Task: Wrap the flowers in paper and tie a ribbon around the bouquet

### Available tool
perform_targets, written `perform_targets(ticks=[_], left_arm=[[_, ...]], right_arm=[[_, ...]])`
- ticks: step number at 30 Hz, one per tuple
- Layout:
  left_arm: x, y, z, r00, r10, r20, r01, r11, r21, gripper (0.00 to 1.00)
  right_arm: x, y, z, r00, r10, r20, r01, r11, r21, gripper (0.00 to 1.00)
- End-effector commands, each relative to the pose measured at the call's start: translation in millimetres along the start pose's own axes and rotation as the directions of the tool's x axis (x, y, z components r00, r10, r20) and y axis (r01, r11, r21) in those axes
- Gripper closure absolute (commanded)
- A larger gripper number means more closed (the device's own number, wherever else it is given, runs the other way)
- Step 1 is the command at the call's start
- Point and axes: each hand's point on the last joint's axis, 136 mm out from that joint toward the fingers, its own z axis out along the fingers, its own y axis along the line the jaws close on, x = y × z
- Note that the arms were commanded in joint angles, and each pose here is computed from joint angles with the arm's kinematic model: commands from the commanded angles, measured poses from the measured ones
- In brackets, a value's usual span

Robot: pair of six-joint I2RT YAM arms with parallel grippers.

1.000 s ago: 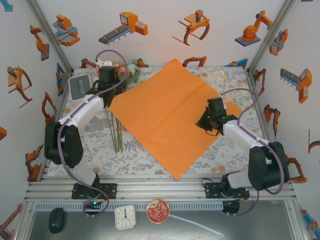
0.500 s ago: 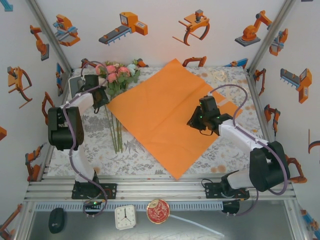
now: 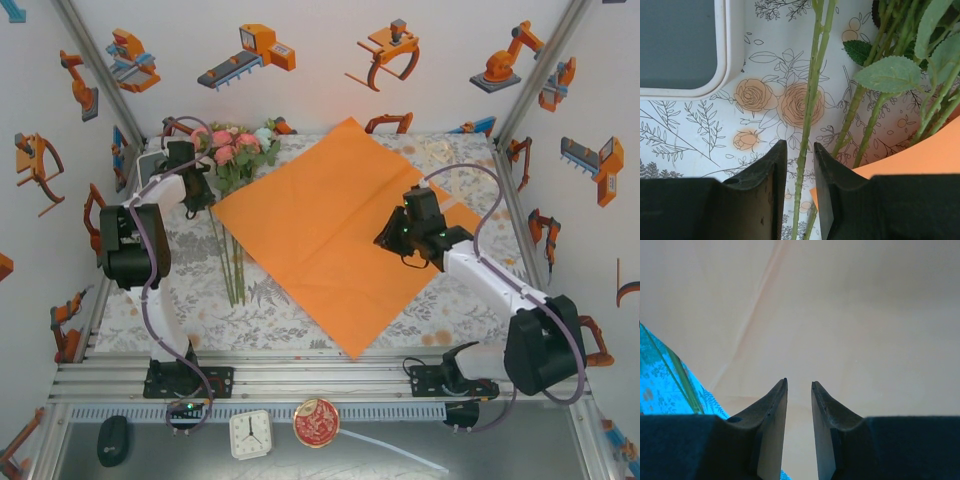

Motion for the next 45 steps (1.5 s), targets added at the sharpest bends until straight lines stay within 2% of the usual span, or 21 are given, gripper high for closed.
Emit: perform_targets(ticks=[1, 7, 12, 18, 24, 26, 28, 29, 31, 33, 36, 38, 41, 45], left_arm=[[5.6, 5.2, 4.8, 0.999, 0.019, -0.051, -0.020, 1.000, -0.019, 0.69], [4.2, 2.9, 7.8, 0.998, 0.021, -0.064, -0.022, 1.000, -0.013, 0.75], [-11.5, -2.9, -15.7, 1.000, 0.024, -0.011, -0.023, 1.000, 0.013, 1.00], [-51.5, -21.9, -102.5, 0.981, 0.072, 0.178, -0.080, 0.996, 0.039, 1.00], [-74.0, -34.8, -198.6, 0.925, 0.110, 0.364, -0.120, 0.993, 0.005, 1.00], [-73.9, -55.9, -232.7, 0.903, 0.085, 0.422, -0.131, 0.988, 0.082, 1.00], [-68.7, -95.5, -260.1, 0.891, 0.034, 0.452, -0.164, 0.953, 0.253, 1.00], [-65.4, -115.5, -269.2, 0.894, 0.007, 0.447, -0.177, 0.924, 0.339, 1.00], [-54.6, -169.4, -286.0, 0.909, -0.030, 0.416, -0.209, 0.830, 0.517, 1.00], [-43.6, -217.3, -294.5, 0.921, -0.034, 0.387, -0.233, 0.748, 0.621, 1.00], [-31.9, -279.9, -281.4, 0.915, 0.033, 0.402, -0.304, 0.711, 0.634, 1.00], [-24.4, -317.5, -262.7, 0.920, 0.085, 0.383, -0.333, 0.687, 0.646, 1.00], [-14.8, -355.0, -217.3, 0.951, 0.088, 0.297, -0.272, 0.695, 0.666, 1.00], [-1.9, -380.2, -153.4, 0.974, 0.062, 0.218, -0.192, 0.737, 0.648, 1.00]], right_arm=[[-10.2, 10.2, -17.0, 0.999, -0.017, 0.040, 0.018, 1.000, -0.018, 0.73], [-13.6, 12.2, -26.2, 0.998, -0.013, 0.060, 0.015, 1.000, -0.024, 0.73], [-17.9, 18.2, -35.6, 0.997, -0.011, 0.072, 0.014, 0.999, -0.043, 0.73], [-27.5, 26.7, -53.1, 0.993, -0.022, 0.117, 0.030, 0.997, -0.067, 0.72], [-37.8, 34.5, -75.4, 0.981, -0.058, 0.185, 0.076, 0.993, -0.092, 0.62], [-41.5, 38.0, -84.8, 0.974, -0.077, 0.213, 0.101, 0.989, -0.103, 0.59], [-44.8, 40.8, -91.7, 0.966, -0.094, 0.240, 0.125, 0.986, -0.114, 0.56], [-45.3, 41.0, -93.8, 0.963, -0.101, 0.250, 0.133, 0.985, -0.114, 0.55], [-46.8, 40.9, -97.1, 0.958, -0.105, 0.267, 0.141, 0.983, -0.119, 0.52], [-44.7, 39.0, -97.6, 0.958, -0.103, 0.267, 0.140, 0.983, -0.120, 0.46], [-34.8, 41.9, -94.5, 0.962, -0.137, 0.236, 0.175, 0.973, -0.150, 0.37], [-25.8, 44.9, -91.9, 0.964, -0.168, 0.205, 0.206, 0.962, -0.177, 0.35], [-18.4, 41.6, -91.3, 0.966, -0.177, 0.188, 0.212, 0.960, -0.184, 0.32], [-16.4, 38.1, -96.2, 0.963, -0.185, 0.198, 0.221, 0.958, -0.182, 0.30]])
